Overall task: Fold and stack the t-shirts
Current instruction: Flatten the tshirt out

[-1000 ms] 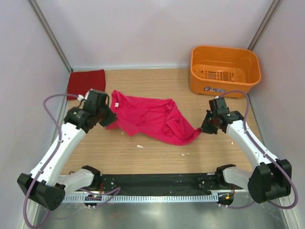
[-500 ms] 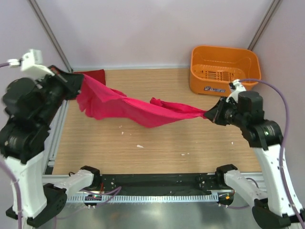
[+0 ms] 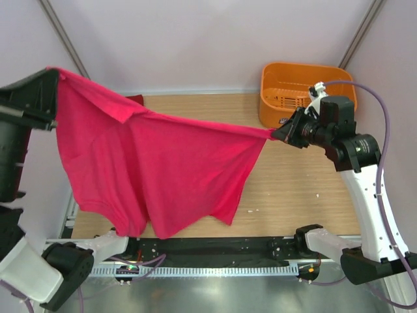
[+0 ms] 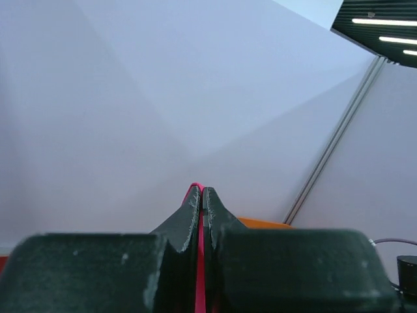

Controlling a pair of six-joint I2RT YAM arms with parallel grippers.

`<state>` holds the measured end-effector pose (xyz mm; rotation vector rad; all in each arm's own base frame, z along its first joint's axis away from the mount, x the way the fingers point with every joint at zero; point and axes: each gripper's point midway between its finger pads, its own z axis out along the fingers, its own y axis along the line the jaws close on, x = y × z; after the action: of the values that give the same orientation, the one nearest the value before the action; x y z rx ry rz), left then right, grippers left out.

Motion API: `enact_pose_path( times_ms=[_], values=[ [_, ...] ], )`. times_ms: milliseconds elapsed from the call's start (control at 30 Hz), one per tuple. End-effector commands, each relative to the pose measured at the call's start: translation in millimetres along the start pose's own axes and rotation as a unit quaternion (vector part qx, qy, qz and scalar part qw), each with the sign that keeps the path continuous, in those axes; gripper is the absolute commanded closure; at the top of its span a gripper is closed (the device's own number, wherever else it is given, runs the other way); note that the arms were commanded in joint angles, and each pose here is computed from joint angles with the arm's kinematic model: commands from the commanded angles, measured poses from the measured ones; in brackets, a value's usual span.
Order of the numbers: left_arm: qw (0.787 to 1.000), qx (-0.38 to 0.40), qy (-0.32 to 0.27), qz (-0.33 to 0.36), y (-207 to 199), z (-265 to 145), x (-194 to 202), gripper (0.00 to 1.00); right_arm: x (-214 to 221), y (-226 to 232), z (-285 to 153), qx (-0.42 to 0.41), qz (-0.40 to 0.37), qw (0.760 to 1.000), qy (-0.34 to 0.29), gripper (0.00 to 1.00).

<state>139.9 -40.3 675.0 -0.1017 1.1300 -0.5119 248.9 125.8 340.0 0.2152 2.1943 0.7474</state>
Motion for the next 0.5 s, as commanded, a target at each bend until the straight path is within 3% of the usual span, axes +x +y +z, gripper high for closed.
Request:
enact_pose_path(
  times_ms=[0,167,300,467],
  values=[
    [0.999,0.012,-0.018,0.025,-5,32,-4,1.0,-32,30,-40,-0.035,-0.055,0.996,-0.067,0.99],
    [0.998,0.044,-0.041,0.022,-17,3,-24,1.0,-17,67,-90,-0.129,-0.136,0.98,-0.067,0.99],
    [0.994,0.067,-0.078,0.027,-25,-51,-53,1.0,12,91,-137,-0.213,-0.167,0.96,-0.072,0.99],
    [0.99,0.092,-0.107,-0.002,-22,-89,-75,1.0,21,110,-202,-0.256,-0.177,0.939,-0.144,0.99]
  ],
)
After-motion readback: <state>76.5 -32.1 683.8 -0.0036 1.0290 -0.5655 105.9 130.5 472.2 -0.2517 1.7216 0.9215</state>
